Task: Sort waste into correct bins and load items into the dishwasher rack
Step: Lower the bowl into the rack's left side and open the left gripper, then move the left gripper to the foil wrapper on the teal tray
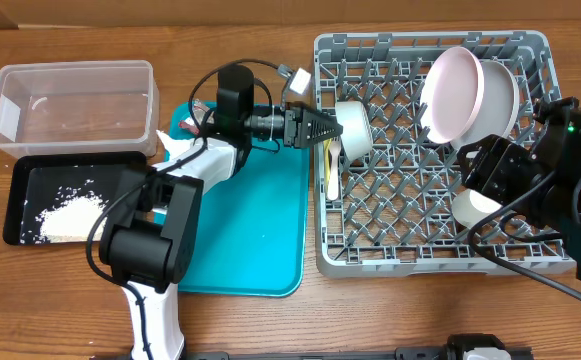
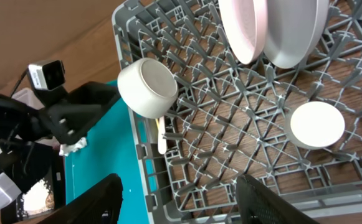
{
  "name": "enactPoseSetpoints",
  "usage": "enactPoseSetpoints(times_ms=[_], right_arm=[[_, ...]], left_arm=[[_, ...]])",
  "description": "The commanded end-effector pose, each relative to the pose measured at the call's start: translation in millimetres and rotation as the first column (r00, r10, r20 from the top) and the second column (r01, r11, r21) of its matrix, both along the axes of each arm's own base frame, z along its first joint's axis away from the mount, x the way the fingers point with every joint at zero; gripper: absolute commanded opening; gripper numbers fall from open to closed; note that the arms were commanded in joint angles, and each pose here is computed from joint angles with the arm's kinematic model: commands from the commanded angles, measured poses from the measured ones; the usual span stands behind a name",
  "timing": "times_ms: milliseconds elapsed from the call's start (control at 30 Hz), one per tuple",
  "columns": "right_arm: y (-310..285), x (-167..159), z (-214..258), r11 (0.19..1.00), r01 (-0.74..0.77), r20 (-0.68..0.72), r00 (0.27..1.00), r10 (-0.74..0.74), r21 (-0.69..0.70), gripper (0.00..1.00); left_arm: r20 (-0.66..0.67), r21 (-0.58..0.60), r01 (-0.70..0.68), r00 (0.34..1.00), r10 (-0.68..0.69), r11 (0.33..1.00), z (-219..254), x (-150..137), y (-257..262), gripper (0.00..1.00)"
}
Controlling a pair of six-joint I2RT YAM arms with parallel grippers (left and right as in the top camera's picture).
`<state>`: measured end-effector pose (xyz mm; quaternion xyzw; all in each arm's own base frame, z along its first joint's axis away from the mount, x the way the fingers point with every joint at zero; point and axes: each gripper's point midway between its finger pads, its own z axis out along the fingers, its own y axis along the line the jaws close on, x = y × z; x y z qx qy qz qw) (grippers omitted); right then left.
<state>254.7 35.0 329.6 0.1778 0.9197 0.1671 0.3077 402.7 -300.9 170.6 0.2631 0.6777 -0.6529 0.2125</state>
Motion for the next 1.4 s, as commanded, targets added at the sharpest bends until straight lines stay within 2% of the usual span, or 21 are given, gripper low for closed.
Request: enactPoseSetpoints(times_ms=[0, 367, 467, 533, 600, 667, 700, 733, 800, 867, 900, 1000, 1133, 1367], right_arm=[[-3.1, 0.7, 8.8, 1.0, 0.013, 0.029, 1.0, -0.013, -0.008, 0.63], [-3.1, 1.1, 9.1, 1.0, 0.013, 0.031, 0.999, -0.013, -0.008, 0.74], [-3.1, 1.2, 9.2, 1.0, 0.013, 0.032, 0.999, -0.013, -0.008, 0.74], [-3.1, 1.2, 9.2, 1.0, 0.013, 0.032, 0.999, -0.013, -0.008, 0.75], [-3.1, 1.2, 9.3, 1.0, 0.013, 0.032, 0.999, -0.013, -0.008, 0.75], [-3.1, 1.2, 9.3, 1.0, 0.012, 0.032, 0.999, -0.012, -0.008, 0.75], [-3.0, 1.7, 9.7, 1.0, 0.003, 0.037, 0.999, -0.002, -0.016, 0.75], [-3.0, 2.3, 10.2, 1.0, -0.004, 0.042, 0.999, 0.005, -0.022, 0.75], [-2.9, 4.0, 11.8, 0.999, -0.021, 0.056, 0.998, 0.023, -0.037, 0.75], [-2.5, 6.6, 14.3, 0.998, -0.038, 0.074, 0.996, 0.042, -0.051, 0.75], [-0.6, 7.8, 15.9, 0.997, -0.058, 0.086, 0.994, 0.063, -0.056, 0.75], [6.8, 9.7, 20.1, 0.994, -0.104, 0.11, 0.988, 0.108, -0.042, 0.76], [14.9, 8.7, 22.2, 0.985, -0.169, 0.125, 0.977, 0.173, -0.042, 0.76], [20.0, 6.3, 21.0, 0.977, -0.206, 0.122, 0.97, 0.21, -0.049, 0.78]], left_arm=[[-0.007, -0.028, 0.015, 1.0, -0.015, 0.999, 23.6, 1.1, 14.0, 1.0], [0.124, -0.07, -0.171, 0.976, 0.179, 0.983, 127.2, 7.5, 59.5, 1.0], [0.144, -0.053, -0.252, 0.956, 0.258, 0.966, 148.3, 5.2, 75.9, 1.0], [0.152, 0.0, -0.363, 0.921, 0.359, 0.932, 153.9, 6.3, 91.6, 1.0], [0.173, 0.12, -0.527, 0.845, 0.505, 0.841, 146.3, 9.2, 113.9, 1.0], [0.224, 0.263, -0.661, 0.75, 0.622, 0.703, 134.6, 7.8, 141.2, 1.0], [0.298, 0.39, -0.754, 0.646, 0.703, 0.528, 125.8, 0.8, 172.9, 1.0], [0.346, 0.45, -0.79, 0.585, 0.734, 0.417, 123.2, -5.9, 193.2, 1.0], [0.415, 0.514, -0.818, 0.502, 0.759, 0.259, 121.6, -18.7, 223.0, 1.0], [0.457, 0.538, -0.824, 0.464, 0.759, 0.179, 122.7, -29.3, 239.4, 1.0], [0.463, 0.544, -0.822, 0.459, 0.758, 0.166, 123.3, -34.1, 242.2, 1.0], [0.455, 0.557, -0.811, 0.48, 0.75, 0.181, 123.4, -43.3, 240.5, 1.0], [0.474, 0.595, -0.788, 0.503, 0.723, 0.158, 110.4, -42.1, 244.4, 1.0], [0.381, 0.745, -0.65, 0.6, 0.704, 0.15, 40.5, -20.6, 237.6, 1.0]])
